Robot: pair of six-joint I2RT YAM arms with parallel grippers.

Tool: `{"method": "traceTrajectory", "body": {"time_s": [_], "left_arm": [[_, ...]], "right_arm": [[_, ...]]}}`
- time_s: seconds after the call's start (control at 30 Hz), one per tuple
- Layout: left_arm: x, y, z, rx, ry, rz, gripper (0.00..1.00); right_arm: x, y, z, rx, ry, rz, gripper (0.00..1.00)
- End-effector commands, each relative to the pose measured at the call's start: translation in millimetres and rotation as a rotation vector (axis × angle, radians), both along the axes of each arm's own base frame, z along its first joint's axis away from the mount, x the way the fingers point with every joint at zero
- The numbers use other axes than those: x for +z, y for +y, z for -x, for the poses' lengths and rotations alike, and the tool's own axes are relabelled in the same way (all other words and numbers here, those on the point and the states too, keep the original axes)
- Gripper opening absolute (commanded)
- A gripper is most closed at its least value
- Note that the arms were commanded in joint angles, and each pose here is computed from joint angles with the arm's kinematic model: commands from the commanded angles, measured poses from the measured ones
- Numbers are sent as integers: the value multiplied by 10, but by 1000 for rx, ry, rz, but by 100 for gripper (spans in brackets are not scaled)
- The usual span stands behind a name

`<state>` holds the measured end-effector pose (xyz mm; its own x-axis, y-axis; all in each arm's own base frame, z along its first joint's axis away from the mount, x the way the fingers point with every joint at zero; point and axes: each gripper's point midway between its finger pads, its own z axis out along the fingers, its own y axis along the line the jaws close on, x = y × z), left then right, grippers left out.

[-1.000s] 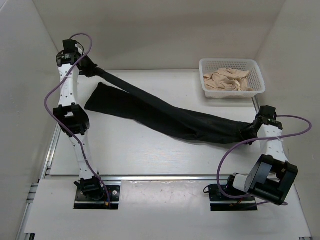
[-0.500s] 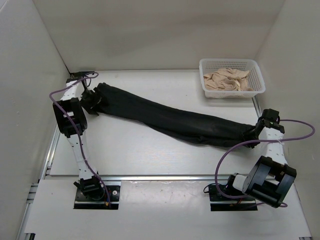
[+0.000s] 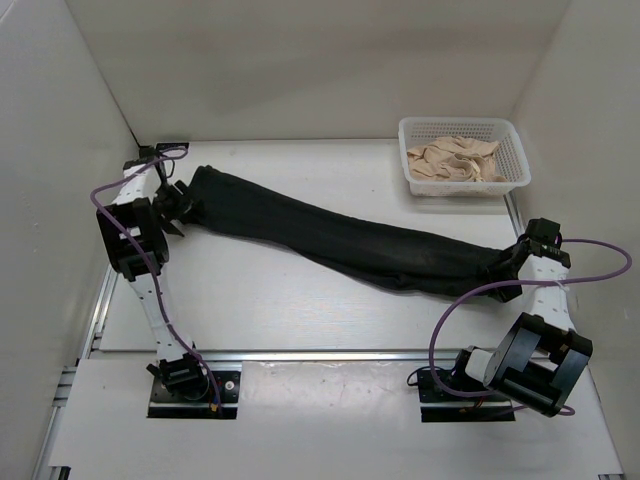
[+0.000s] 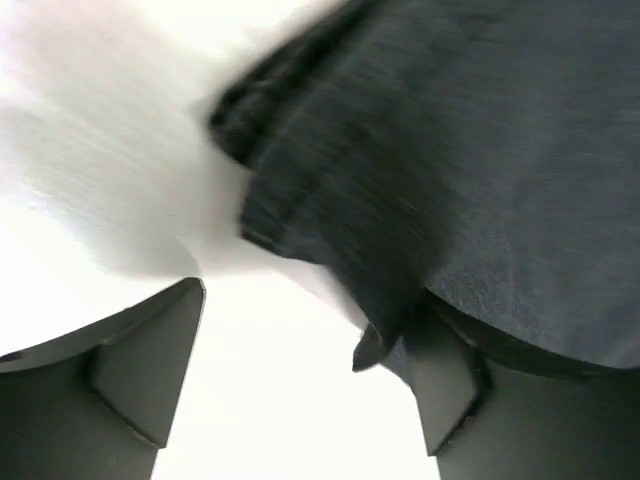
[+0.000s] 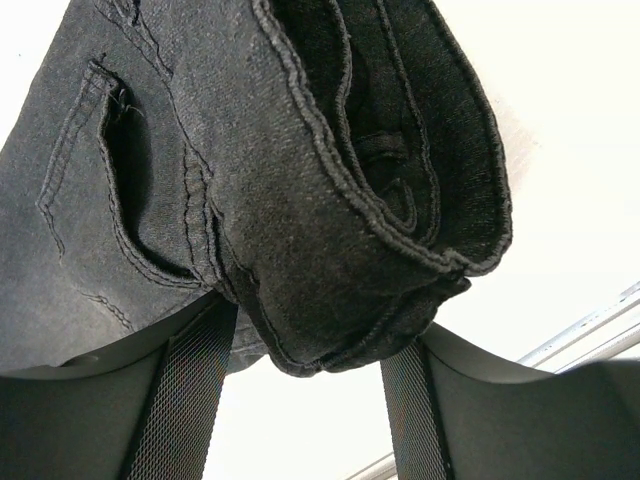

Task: Fold and stack the trousers
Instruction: Fold the trousers

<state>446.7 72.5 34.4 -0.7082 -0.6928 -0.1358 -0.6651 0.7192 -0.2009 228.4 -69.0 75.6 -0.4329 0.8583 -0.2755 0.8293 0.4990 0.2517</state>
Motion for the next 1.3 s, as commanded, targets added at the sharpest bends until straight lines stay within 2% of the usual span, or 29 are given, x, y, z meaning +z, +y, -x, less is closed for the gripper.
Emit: {"method": "traceTrajectory", "body": {"time_s": [0.0,0.1,0.13,0.27,0.47,0.5,0.53,0.6,0.63,0.73,0.8,1.0,1.13,1.17,1.27], "left_arm": [[-6,140,60,17,9,-51,87],[-179,146,-22,14,28,-36,84],[-204,185,-45,18,31,-54,79],[-111,347,-289,32,-10,-118,74],[293,795,-348,124,-28,-330,78],[334,791,-330,125,-28,-331,78],[378,792,-334,126,-37,-333,66],[391,779,-341,116,-52,-304,60],[400,759,-398,113,-76,-290,59],[335,690,-394,83,-82,-231,75],[346,695,-442,60,-104,-234,100],[87,698,-568,42,-103,-190,100],[-89,623,-690,24,-113,-132,79],[-94,630,-715,24,-118,-133,63],[-100,664,-771,27,-127,-145,37]], "right_arm": [[50,-32,-40,3,-37,18,62],[50,-32,-40,3,-37,17,62],[71,-33,-42,3,-45,21,62],[68,-51,-36,-1,-41,30,62],[38,-100,59,-20,-13,42,62],[38,-100,59,-20,-13,42,62],[38,-121,66,-29,-13,42,62],[36,-136,73,-33,-9,50,62],[36,-136,73,-33,-9,50,62],[36,-136,73,-33,-9,50,62],[36,-136,73,-33,-9,50,62],[19,-120,69,-29,-5,38,62],[20,-107,66,-17,-7,34,62],[20,-106,66,-17,-7,34,62],[51,-101,36,-13,-20,29,62]]}}
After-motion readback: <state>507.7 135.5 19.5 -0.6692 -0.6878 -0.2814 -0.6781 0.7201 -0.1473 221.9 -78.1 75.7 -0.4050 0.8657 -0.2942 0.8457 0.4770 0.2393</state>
